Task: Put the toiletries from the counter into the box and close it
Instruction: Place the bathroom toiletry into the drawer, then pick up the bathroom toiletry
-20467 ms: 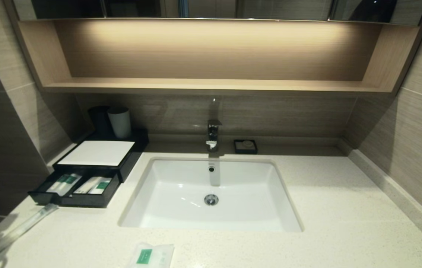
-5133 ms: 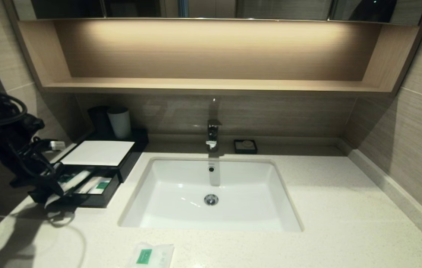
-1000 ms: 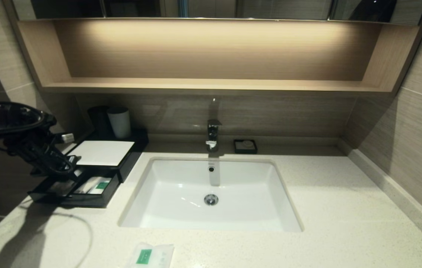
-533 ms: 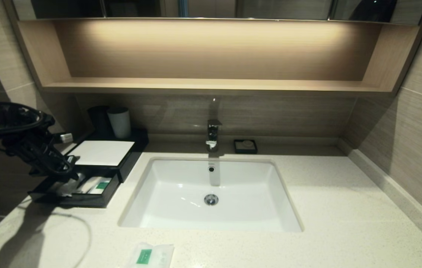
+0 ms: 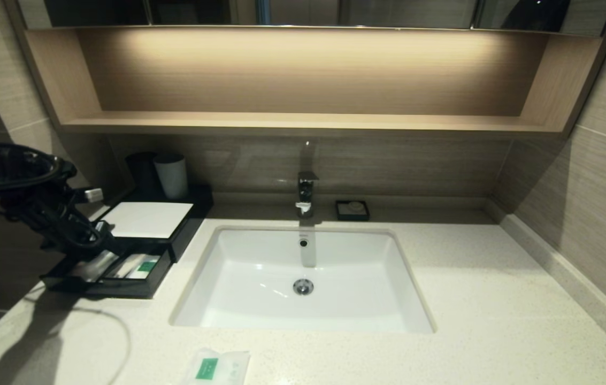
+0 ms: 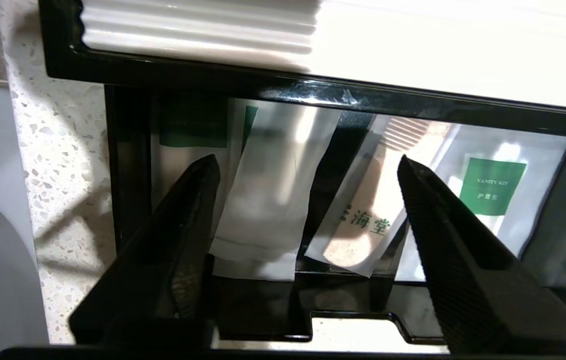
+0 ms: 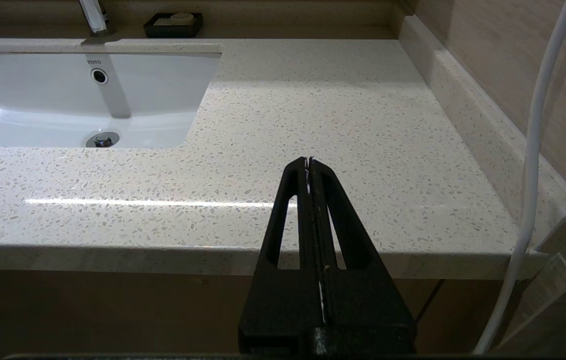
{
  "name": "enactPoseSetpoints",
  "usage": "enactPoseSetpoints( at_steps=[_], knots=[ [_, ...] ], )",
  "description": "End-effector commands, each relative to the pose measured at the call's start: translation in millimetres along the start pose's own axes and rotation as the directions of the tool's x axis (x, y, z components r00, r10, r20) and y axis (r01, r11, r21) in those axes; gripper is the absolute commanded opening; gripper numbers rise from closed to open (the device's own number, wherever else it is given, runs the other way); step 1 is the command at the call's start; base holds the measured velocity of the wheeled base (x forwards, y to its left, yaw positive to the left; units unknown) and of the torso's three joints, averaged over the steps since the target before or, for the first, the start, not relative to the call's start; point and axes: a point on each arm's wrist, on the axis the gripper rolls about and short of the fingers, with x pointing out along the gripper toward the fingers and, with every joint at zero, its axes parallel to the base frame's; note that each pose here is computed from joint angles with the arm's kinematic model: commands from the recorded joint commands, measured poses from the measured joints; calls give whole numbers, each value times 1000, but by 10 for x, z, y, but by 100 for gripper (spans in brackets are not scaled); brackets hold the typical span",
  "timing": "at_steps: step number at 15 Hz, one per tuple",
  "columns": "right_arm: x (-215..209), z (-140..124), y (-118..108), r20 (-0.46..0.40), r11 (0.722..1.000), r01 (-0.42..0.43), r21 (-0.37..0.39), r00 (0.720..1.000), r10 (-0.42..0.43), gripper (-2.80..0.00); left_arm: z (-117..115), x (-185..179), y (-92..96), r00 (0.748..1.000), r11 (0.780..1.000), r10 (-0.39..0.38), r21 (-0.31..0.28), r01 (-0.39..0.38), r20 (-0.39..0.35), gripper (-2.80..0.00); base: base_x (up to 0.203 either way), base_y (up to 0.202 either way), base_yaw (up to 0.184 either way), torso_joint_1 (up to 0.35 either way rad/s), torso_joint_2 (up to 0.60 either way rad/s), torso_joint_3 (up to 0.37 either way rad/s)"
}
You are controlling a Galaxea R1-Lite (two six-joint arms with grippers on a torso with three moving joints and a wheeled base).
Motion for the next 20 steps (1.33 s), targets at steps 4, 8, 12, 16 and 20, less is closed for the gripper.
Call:
enactPoseSetpoints(
  at_steps=[4, 8, 12, 16, 20],
  knots=[
    [1, -3, 0, 0, 1000, 0, 0, 1000, 0, -280, -7, -207, -50, 1000, 1000, 1, -1, -1, 28, 0, 0, 0, 0, 0, 0, 0],
    [1, -4, 0, -1, 1000, 0, 0, 1000, 0, -280, -19, -389, -91, 998, 1000, 3, 6, -3, 56, 0, 0, 0, 0, 0, 0, 0],
    [1, -4, 0, -1, 1000, 0, 0, 1000, 0, -280, -87, -703, -178, 997, 1000, 3, 11, -4, 78, -280, 0, 0, 0, 0, 0, 0],
    [0, 0, 0, 0, 1000, 0, 0, 1000, 0, -280, -219, -1107, -295, 995, 1000, 6, 4, -7, 96, -280, 0, 0, 0, 0, 0, 0],
    [1, -4, 0, -1, 1000, 0, 0, 1000, 0, -280, -472, -1454, -491, 1000, 1000, -18, -6, 18, 22, -280, 0, 0, 0, 0, 0, 0]
  ],
)
